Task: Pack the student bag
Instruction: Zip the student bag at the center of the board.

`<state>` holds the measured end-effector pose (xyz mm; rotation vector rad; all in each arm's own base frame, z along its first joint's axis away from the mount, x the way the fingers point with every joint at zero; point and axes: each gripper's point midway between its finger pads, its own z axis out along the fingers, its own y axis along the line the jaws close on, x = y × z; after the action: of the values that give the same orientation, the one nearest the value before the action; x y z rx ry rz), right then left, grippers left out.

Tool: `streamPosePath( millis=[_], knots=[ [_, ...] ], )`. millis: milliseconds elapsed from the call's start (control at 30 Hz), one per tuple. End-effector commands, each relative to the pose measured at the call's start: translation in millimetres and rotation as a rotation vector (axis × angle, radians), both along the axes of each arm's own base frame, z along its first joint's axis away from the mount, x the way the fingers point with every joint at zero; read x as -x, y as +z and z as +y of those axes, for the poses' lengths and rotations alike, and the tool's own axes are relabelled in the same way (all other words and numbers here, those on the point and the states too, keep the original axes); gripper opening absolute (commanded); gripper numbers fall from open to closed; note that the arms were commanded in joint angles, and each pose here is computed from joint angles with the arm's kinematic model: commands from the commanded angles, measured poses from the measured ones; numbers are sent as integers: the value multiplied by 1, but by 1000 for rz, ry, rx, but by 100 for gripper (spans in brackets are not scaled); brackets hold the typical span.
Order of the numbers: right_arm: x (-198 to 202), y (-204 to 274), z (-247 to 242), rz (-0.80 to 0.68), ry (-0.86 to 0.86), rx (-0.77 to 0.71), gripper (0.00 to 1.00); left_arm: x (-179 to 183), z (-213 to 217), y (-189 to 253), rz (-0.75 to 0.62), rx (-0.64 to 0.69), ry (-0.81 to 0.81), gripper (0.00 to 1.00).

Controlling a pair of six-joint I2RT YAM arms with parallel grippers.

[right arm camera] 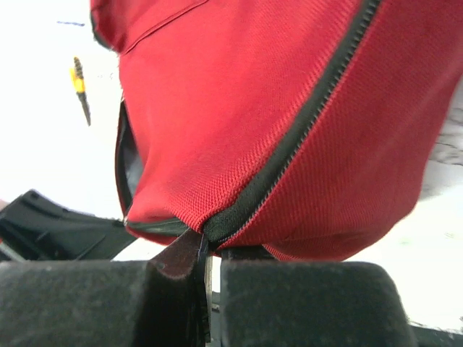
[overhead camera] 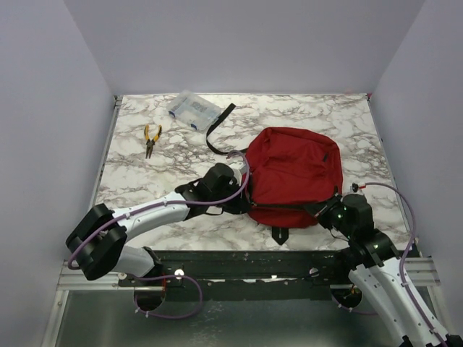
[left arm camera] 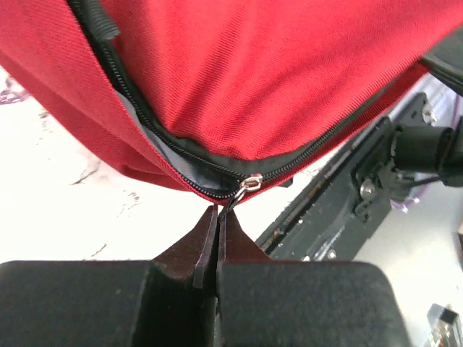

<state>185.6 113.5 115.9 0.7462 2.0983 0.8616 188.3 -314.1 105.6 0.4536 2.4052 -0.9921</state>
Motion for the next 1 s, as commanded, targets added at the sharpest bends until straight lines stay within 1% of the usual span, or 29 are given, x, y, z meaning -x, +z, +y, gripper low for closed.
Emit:
streamPosePath(
  millis=[0,33,67,133,167,233,267,367,467,600,667,800,833,867,900,967],
  knots=[
    [-6,-1,-42,76,-205,143,1,10,-19,13,20,63,-134,0],
    [-5,3,-38,75,-179,144,2,13,-28,19,32,97,-163,0],
    [-5,7,-35,74,-153,144,6,17,-38,25,41,128,-195,0],
    [1,19,-29,84,-108,138,23,24,-53,34,60,162,-234,0],
    [4,25,-24,88,-77,126,34,27,-59,38,68,174,-252,0],
    [12,26,-17,133,-31,116,51,35,-71,44,75,194,-289,0],
    [19,24,-13,173,-5,102,55,36,-77,46,72,208,-301,0],
    [35,14,0,294,41,39,61,43,-89,48,97,223,-340,0],
    [45,4,9,376,43,-27,62,52,-97,48,117,239,-370,0],
    [46,-1,6,405,-2,-47,63,61,-106,49,123,249,-394,0],
    [48,3,8,410,5,-56,63,64,-107,49,130,251,-390,0],
    [53,12,-7,408,9,52,70,61,-105,49,108,253,-382,0],
    [53,16,-9,399,27,83,75,60,-105,49,107,254,-383,0],
    [54,19,-8,395,58,103,77,60,-104,50,107,255,-383,0],
    [56,22,-8,400,76,116,79,59,-104,50,109,255,-380,0],
    [62,20,-5,436,84,92,80,58,-103,51,99,257,-376,0]
  ],
)
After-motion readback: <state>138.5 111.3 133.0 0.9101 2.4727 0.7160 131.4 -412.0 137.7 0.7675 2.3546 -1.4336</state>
